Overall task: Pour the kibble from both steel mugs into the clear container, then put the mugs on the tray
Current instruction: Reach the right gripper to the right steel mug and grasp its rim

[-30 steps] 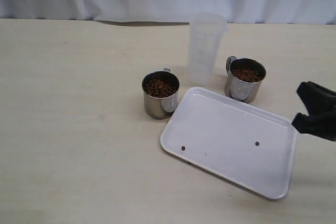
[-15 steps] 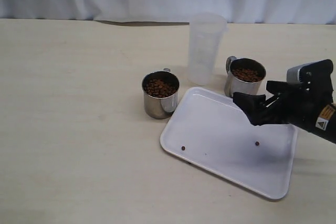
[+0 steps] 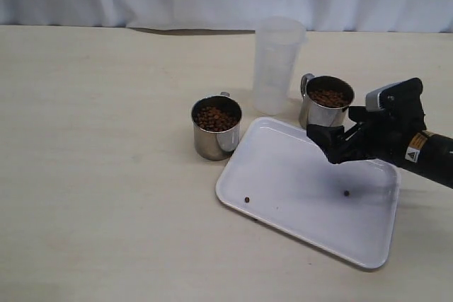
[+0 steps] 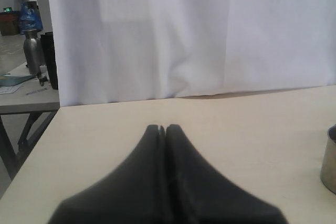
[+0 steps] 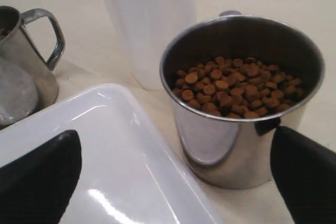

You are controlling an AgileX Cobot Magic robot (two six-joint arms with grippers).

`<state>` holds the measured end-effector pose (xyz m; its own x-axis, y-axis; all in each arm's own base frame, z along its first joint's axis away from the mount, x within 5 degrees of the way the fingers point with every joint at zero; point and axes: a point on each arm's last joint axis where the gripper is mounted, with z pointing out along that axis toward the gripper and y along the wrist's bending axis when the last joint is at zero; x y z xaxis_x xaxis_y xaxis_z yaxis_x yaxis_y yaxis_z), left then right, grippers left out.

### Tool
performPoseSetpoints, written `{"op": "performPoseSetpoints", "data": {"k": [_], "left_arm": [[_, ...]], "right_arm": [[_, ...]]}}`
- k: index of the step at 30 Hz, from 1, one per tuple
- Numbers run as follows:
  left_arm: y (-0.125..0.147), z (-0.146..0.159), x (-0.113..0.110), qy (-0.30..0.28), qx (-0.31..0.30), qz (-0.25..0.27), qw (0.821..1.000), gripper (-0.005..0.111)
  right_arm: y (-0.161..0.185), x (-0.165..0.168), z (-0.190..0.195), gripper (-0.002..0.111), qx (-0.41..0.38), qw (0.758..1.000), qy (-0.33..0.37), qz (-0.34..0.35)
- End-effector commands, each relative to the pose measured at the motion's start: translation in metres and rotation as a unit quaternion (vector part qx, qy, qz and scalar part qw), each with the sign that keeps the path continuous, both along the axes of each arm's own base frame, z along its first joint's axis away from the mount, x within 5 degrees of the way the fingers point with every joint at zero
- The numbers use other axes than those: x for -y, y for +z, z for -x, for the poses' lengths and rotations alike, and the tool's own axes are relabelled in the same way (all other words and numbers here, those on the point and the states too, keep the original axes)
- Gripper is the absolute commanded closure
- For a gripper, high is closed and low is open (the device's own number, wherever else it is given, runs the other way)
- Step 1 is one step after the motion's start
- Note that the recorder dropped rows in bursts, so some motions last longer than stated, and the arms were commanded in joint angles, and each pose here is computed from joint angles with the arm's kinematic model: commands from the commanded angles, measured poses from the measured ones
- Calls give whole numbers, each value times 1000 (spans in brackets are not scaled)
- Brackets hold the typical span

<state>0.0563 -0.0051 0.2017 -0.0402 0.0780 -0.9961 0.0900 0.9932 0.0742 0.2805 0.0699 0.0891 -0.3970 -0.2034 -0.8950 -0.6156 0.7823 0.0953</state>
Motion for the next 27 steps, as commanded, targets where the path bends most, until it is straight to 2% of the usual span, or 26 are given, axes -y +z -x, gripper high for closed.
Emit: {"op": "performPoseSetpoints", "data": {"k": [1,7,19,27], "left_arm": [[0,0,0,0,2,7,1000,107],[0,0,0,0,2,7,1000,107],[0,0,0,1,2,6,1000,107],[0,0,0,1,2,6,1000,107]], "right_arm": [[-7,-1,-12,-2,5,1000,-1,-3],[-7,-1,-18,-2,13,1000,0,-6],[-4,2,-30,-2,35,998,-41,-31],[-21,-1,-34,-2,59,996,-33,-65]]}}
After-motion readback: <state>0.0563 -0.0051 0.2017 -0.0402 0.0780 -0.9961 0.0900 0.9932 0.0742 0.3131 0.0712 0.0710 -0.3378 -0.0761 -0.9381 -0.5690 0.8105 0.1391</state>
